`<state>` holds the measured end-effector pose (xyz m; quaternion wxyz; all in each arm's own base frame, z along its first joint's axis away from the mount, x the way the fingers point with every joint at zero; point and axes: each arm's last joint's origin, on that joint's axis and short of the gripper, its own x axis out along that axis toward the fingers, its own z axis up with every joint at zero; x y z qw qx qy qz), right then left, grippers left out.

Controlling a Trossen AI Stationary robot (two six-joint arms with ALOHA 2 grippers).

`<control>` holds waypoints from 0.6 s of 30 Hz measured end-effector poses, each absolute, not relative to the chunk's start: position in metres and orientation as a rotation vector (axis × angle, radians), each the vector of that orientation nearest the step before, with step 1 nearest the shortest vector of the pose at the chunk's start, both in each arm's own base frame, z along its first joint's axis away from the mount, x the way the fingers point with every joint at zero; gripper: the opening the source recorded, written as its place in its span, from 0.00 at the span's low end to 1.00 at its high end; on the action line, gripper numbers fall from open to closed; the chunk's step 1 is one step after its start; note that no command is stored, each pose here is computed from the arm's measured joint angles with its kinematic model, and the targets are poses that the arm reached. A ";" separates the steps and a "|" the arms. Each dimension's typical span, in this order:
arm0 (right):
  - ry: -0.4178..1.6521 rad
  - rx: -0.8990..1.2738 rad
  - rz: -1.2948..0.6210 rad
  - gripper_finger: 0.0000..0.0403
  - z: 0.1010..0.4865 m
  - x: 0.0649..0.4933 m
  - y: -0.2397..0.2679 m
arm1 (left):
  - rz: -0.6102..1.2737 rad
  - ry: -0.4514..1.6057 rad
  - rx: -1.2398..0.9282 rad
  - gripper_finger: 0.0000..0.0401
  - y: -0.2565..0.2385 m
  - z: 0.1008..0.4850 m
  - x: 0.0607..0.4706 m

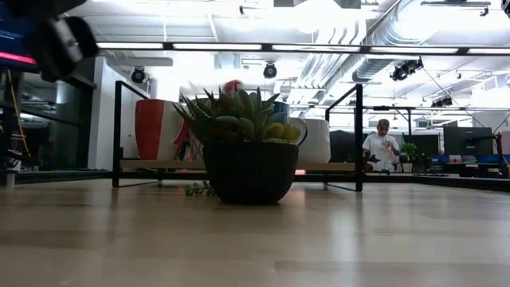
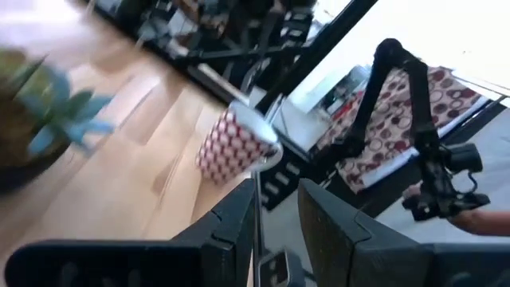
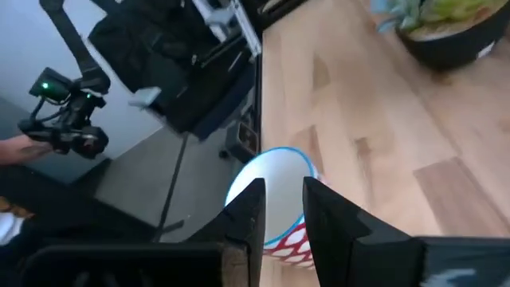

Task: Place coffee mugs
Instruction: Put the red patterned mug on the shelf

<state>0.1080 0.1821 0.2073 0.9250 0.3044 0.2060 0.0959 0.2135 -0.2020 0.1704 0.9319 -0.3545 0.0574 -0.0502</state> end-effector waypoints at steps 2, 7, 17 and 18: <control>0.452 0.643 0.216 0.18 0.210 0.113 0.182 | -0.101 0.096 -0.701 0.22 -0.203 0.171 0.221; 0.503 0.631 0.232 0.18 0.228 0.131 0.183 | -0.125 0.094 -0.677 0.22 -0.199 0.176 0.238; 0.906 0.452 0.124 0.18 0.233 0.166 0.200 | -0.186 0.137 -0.674 0.22 -0.194 0.175 0.244; 0.927 0.421 0.107 0.18 0.233 0.170 0.203 | -0.189 0.138 -0.674 0.22 -0.195 0.175 0.244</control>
